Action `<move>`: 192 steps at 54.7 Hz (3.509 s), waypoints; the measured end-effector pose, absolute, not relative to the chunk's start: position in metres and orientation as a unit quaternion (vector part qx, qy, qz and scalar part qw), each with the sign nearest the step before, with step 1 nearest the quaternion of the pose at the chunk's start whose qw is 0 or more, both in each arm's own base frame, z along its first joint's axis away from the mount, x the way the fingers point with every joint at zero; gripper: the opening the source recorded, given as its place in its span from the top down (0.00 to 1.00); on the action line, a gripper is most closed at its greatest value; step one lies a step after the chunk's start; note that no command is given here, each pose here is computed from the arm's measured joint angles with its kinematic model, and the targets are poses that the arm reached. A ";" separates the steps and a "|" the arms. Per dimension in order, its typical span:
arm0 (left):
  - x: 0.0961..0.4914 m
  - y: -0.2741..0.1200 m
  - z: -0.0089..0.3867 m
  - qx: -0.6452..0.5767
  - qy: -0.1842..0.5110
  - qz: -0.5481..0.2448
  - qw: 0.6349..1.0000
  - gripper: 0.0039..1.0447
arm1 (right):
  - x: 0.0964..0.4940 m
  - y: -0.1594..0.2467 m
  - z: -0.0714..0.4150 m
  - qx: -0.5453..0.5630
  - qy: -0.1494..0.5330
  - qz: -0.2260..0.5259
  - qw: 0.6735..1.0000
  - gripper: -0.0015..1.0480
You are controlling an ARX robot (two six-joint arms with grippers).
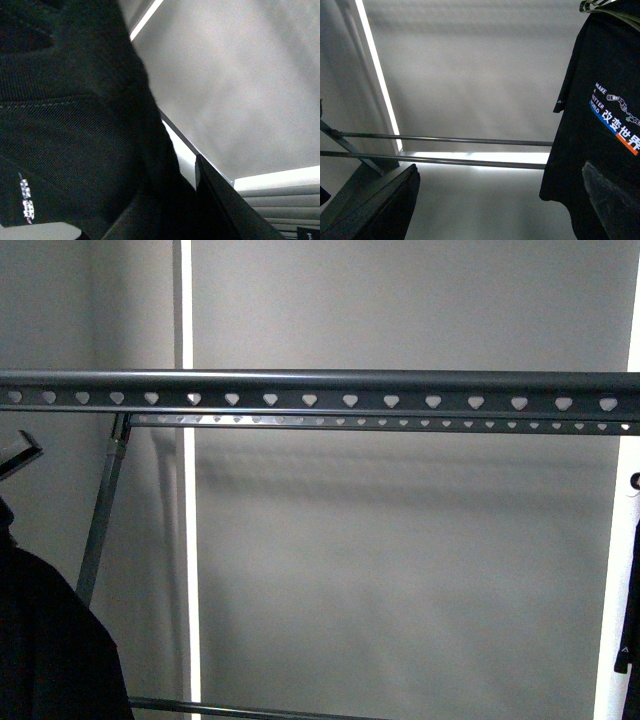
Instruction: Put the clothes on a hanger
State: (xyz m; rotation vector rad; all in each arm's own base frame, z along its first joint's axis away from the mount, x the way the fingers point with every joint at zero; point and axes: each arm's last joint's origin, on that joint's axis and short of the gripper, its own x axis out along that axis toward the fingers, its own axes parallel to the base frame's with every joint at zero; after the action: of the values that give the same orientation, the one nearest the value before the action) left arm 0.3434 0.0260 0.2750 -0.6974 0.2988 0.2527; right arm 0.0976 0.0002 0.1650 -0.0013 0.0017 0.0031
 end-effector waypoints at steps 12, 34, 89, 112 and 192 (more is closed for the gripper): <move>0.324 0.030 0.266 -0.358 0.183 0.104 0.910 0.92 | 0.098 0.000 0.165 -0.001 0.001 0.002 1.000 0.07; 0.251 -0.009 0.285 -0.150 0.284 -0.264 0.910 0.95 | 0.098 0.000 0.165 -0.001 0.001 0.002 1.000 0.07; 0.328 -0.092 0.327 0.679 -0.149 -0.352 0.627 0.95 | 0.098 0.000 0.165 -0.001 0.001 0.002 1.000 0.07; 0.335 -0.118 0.347 0.566 -0.110 -0.459 0.676 0.95 | 0.098 0.000 0.165 -0.001 0.001 0.002 1.000 0.07; 0.336 -0.105 0.360 0.479 -0.041 -0.522 0.704 0.95 | 0.146 -0.023 0.287 -0.352 -0.158 0.144 0.911 0.07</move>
State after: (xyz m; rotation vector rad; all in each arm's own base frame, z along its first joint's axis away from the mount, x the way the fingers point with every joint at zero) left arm 0.3362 -0.1052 0.3598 1.0660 -0.0914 -1.1612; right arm 0.1462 -0.0231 0.2868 -0.7264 -0.3263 0.2979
